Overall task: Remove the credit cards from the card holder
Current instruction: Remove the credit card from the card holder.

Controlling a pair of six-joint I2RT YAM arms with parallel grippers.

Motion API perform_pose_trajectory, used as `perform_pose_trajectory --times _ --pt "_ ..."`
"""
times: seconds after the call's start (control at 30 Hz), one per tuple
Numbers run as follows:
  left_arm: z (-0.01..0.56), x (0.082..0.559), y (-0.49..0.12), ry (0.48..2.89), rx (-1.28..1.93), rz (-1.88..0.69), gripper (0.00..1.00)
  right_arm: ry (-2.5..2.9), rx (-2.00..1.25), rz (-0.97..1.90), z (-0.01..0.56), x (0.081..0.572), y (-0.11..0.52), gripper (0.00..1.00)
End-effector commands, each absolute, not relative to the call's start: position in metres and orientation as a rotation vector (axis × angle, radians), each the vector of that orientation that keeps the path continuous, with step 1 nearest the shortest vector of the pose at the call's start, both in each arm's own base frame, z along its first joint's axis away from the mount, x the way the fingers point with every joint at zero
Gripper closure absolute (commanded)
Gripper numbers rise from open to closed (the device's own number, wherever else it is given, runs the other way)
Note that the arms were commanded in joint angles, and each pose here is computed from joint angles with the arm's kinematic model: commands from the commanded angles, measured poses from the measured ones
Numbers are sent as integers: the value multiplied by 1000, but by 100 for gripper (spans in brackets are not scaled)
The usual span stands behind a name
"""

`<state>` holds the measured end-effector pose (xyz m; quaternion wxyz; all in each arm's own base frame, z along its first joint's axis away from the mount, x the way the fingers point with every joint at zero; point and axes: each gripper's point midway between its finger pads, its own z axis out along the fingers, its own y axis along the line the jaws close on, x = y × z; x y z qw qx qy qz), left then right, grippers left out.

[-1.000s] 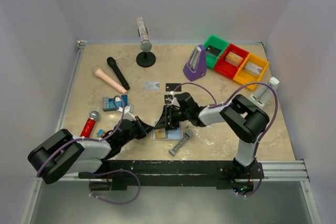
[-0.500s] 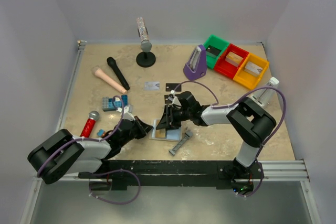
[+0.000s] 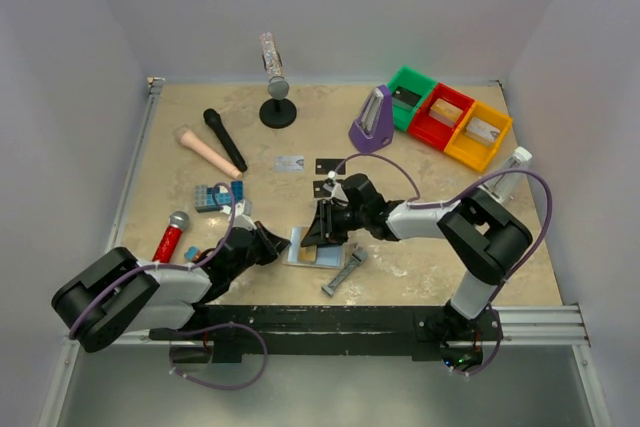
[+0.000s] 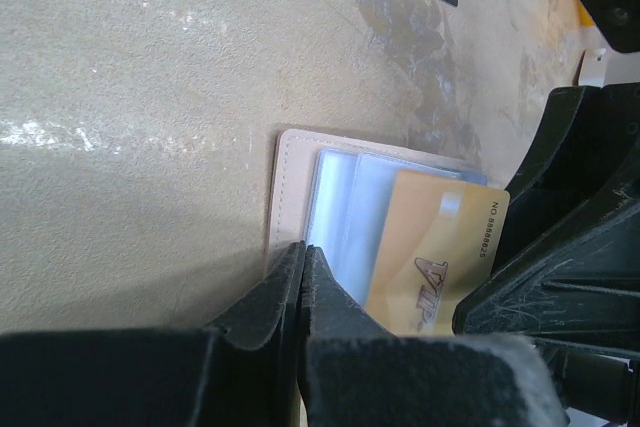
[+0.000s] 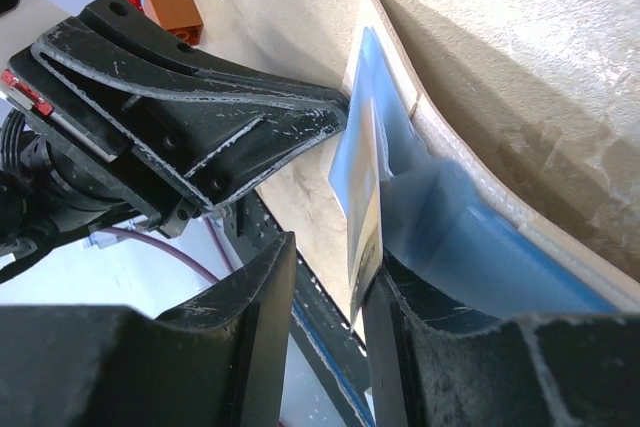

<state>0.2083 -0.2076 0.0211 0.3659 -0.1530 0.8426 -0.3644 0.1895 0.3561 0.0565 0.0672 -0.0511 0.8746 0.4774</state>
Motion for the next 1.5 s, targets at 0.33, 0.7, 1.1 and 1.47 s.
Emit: perform_pose_trajectory --times 0.33,0.7,1.1,1.47 --pt "-7 188 -183 2224 -417 -852 100 2564 -192 1443 75 196 350 70" --pt "-2 188 -183 2209 -419 -860 100 2580 -173 1414 69 197 346 84" --pt "1 192 -177 2185 -421 -825 100 2618 -133 1352 60 200 335 100" --pt "4 193 -175 2172 -428 -816 100 2664 -62 1249 57 209 312 100"
